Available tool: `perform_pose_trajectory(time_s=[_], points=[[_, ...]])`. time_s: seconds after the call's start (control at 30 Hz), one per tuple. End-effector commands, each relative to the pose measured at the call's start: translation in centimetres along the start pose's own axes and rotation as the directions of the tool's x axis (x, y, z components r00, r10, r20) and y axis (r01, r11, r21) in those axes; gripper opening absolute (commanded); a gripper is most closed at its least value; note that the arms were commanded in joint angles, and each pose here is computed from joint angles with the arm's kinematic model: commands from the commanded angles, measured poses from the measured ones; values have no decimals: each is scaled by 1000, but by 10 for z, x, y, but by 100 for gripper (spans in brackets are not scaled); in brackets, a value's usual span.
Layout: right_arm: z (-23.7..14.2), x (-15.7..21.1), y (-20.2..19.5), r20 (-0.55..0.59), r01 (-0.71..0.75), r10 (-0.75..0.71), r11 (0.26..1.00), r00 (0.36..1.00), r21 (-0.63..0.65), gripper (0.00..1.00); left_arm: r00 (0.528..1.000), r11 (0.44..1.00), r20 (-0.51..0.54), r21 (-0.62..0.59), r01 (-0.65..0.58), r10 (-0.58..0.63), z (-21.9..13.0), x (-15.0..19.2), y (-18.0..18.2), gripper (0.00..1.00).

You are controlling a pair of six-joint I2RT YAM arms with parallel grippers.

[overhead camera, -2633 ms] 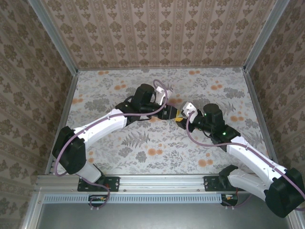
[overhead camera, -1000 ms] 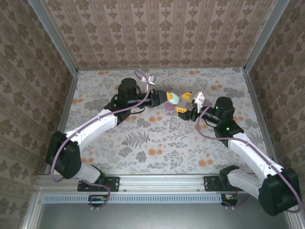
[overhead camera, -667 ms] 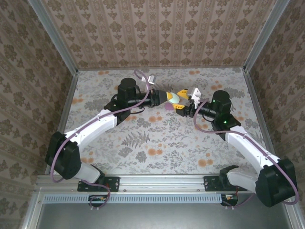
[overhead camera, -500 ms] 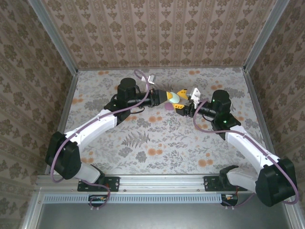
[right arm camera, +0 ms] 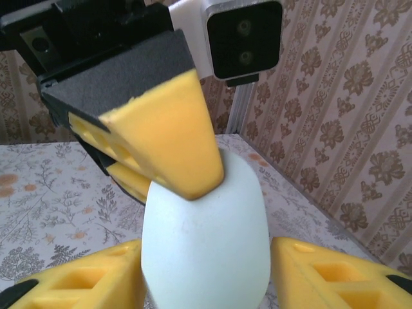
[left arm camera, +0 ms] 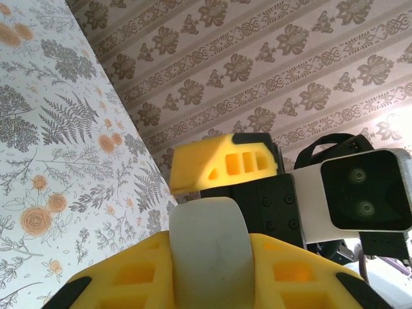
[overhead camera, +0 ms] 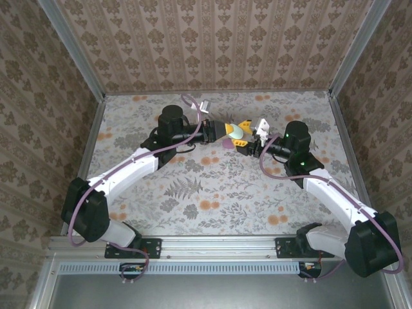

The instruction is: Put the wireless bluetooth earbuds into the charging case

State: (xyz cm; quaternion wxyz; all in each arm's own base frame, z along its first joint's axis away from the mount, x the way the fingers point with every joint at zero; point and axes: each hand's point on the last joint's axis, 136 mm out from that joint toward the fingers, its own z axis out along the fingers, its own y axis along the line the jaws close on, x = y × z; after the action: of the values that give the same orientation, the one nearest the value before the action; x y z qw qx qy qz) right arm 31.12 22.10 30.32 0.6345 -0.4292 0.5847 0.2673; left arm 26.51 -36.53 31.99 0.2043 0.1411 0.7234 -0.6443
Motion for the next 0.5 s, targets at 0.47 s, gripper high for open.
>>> perform_pose_trajectory(time_s=[0.47], points=[[3, -10, 2, 5, -11, 11, 1000, 1000, -25, 39, 998, 999, 49, 24, -46, 45, -10, -8, -11, 29]])
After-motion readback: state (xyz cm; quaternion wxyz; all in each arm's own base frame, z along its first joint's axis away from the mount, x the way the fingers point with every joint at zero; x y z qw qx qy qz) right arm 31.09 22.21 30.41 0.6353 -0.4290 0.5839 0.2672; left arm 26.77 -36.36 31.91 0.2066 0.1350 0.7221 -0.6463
